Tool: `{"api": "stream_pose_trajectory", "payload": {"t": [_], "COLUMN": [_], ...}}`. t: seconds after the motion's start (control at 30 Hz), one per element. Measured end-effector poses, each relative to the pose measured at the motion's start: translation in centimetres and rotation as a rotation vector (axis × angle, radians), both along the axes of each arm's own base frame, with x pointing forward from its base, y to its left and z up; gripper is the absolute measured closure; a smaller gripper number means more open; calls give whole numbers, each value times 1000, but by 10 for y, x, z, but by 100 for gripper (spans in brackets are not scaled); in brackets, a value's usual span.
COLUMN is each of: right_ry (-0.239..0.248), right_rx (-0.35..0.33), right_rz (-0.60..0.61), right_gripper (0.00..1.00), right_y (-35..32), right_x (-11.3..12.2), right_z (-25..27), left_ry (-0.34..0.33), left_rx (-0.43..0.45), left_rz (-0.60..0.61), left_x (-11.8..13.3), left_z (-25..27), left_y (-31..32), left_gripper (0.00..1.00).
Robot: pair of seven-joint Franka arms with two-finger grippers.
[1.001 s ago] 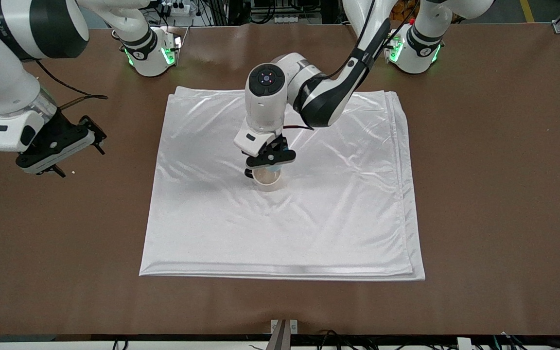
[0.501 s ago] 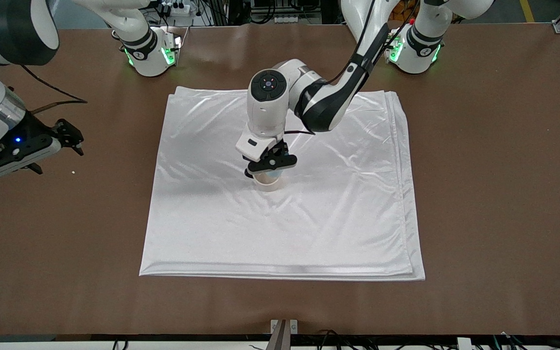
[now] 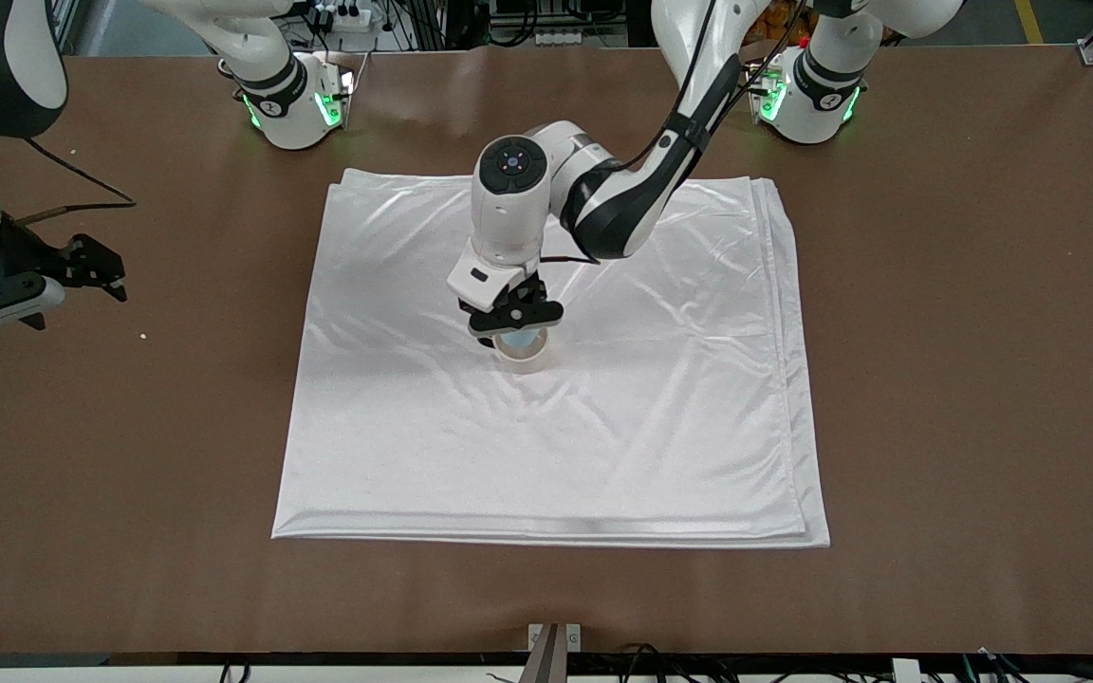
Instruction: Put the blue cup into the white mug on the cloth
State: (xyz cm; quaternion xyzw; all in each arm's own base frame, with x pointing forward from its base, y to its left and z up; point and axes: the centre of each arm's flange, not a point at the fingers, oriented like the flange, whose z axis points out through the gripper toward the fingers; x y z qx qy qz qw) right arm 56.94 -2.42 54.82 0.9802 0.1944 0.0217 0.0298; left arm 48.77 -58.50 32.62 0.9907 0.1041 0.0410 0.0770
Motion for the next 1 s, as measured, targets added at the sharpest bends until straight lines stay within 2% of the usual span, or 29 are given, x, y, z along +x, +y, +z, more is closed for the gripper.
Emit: {"api": "stream_pose_trajectory", "payload": {"t": [0.27,0.5,1.0], "right_ry": [32,68,60], "right_rx": [8,59,54], "right_rz": [-48,-71,-143], "right_gripper": [0,0,0], "right_y": [-6,-6,-17], "right_x": [-4,-7,-7], "right_z": [-5,-13,-12], "left_ry": [7,9,10], "left_rx": [12,18,27], "left_rz": [0,3,7], "left_x": [0,1,5], "left_z": [-14,-19,-49], "left_y": [-1,1,2], "left_gripper": [96,96,96]}}
